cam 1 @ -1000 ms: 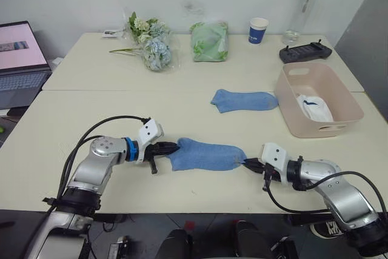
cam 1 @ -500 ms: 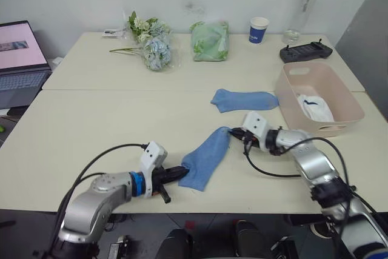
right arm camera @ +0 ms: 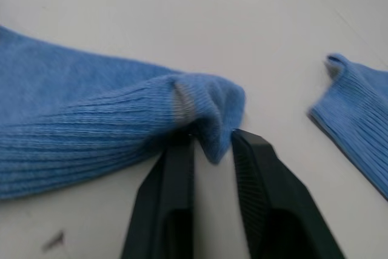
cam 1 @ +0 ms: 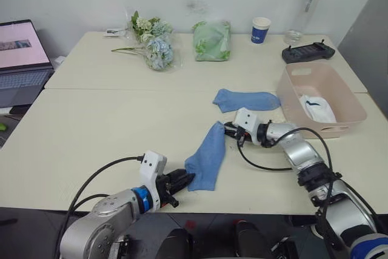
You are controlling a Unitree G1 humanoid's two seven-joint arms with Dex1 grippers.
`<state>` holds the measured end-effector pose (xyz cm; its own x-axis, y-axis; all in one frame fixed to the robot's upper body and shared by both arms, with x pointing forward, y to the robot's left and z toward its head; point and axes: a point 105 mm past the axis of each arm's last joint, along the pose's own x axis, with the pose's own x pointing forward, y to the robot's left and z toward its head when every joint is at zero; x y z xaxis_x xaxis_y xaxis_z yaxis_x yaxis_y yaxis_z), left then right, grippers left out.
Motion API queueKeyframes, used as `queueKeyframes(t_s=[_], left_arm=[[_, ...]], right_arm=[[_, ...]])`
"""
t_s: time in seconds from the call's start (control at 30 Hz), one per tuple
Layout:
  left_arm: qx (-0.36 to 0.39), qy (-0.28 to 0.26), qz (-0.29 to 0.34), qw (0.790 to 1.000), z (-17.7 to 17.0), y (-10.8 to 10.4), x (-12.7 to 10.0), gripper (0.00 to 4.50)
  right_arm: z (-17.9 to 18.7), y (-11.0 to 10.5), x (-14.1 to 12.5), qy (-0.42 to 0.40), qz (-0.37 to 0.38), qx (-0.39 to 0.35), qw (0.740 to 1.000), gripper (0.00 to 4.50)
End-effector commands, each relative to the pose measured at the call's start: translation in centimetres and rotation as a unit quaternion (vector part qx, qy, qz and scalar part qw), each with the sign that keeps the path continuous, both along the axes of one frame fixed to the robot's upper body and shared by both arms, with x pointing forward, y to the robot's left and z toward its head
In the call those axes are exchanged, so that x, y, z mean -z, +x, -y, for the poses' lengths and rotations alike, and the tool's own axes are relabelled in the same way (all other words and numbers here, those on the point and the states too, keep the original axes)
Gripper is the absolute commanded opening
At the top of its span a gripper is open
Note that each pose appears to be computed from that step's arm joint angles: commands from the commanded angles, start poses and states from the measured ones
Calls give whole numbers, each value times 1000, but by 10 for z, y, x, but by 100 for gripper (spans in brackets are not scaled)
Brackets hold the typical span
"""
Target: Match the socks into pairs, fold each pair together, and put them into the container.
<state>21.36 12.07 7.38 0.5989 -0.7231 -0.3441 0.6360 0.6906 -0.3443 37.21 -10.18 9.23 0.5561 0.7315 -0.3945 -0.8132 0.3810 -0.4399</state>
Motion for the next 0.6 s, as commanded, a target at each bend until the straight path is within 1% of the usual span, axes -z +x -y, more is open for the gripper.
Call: queueKeyframes(t_s=[0.03,0.1,0.13,0.17,0.2,0.27,0.3,0.37,0.4,0.43,0.5,0.53,0.6], left_arm=[[40,4,32,999,-5,-6,-20,275],[58,14,40,997,-16,-2,-27,335],[63,16,45,997,-21,2,-31,335],[70,19,57,996,-26,11,-39,335],[74,20,66,995,-29,17,-44,335],[71,32,95,992,-33,41,-52,335],[71,44,107,991,-33,53,-53,335],[77,59,122,988,-33,69,-53,335],[83,64,134,985,-29,82,-54,335],[83,71,150,983,-23,103,-53,335],[101,88,169,976,-9,129,-51,335],[114,95,175,973,-1,138,-49,335],[139,104,181,968,14,151,-44,335]], right_arm=[[13,-5,-18,-1,29,1,1000,241],[21,-15,-22,-6,23,-7,1000,315],[23,-22,-23,-10,17,-14,1000,348],[24,-30,-24,-11,11,-27,1000,382],[24,-36,-26,-12,8,-35,999,382],[14,-56,-32,13,-13,-75,997,382],[8,-66,-35,28,-31,-98,994,382],[-2,-80,-36,43,-56,-125,990,382],[-10,-89,-35,50,-75,-147,985,382],[-21,-98,-30,53,-94,-170,980,382],[-36,-111,-23,49,-117,-205,970,382],[-43,-116,-19,44,-125,-221,966,382],[-56,-119,-15,47,-139,-237,960,382]])
